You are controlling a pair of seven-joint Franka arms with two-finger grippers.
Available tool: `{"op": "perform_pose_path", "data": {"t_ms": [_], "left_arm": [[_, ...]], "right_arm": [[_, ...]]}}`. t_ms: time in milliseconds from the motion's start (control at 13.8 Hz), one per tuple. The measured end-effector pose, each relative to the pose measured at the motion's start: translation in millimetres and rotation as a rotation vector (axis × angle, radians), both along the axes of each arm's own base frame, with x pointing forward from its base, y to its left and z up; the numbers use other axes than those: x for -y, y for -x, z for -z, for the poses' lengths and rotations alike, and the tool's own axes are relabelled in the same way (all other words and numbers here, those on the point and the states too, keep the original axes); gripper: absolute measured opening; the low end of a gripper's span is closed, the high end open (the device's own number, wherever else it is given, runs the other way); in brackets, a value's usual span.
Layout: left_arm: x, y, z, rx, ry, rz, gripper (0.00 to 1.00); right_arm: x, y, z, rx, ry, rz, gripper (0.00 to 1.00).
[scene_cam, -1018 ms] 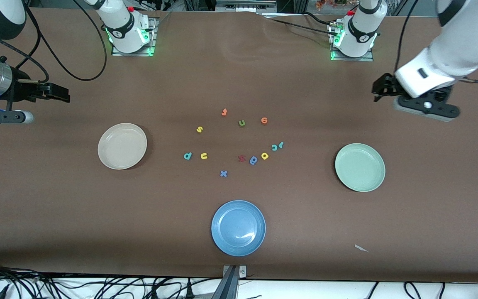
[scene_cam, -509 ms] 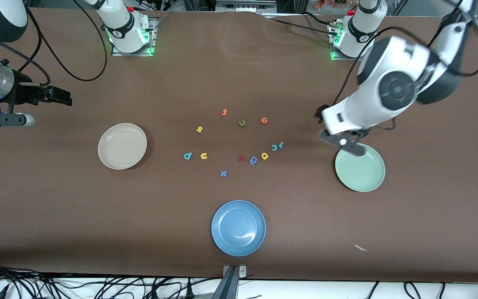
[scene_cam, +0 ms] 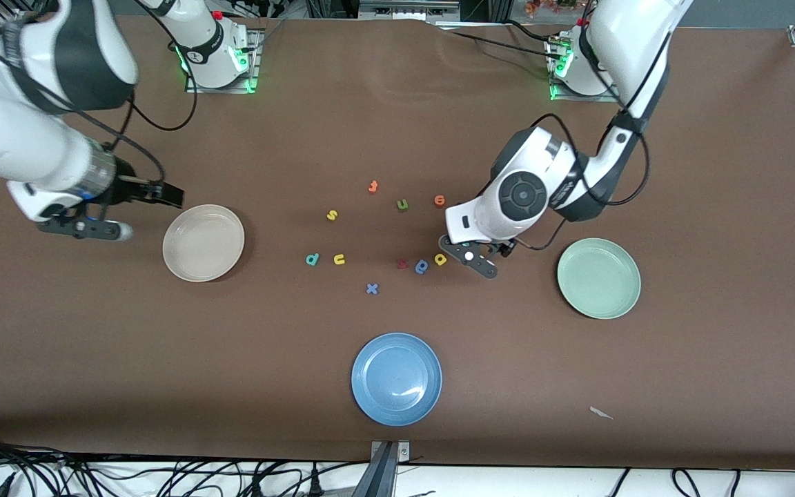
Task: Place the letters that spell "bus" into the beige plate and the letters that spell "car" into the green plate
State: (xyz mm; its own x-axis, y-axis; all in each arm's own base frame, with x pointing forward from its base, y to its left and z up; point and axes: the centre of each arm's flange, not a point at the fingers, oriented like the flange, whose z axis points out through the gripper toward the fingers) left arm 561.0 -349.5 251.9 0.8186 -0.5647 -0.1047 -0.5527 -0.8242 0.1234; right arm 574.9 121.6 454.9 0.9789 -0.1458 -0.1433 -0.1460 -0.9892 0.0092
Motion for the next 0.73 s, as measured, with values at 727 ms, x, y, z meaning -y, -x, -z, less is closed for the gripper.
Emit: {"op": "perform_pose_path", "data": {"t_ms": [727], "left_arm": [[16, 35, 85, 0.057, -0.156, -0.027, 0.80]], "right_arm": [[-164, 14, 214, 0.087, 0.009, 0.344, 1.00]]}}
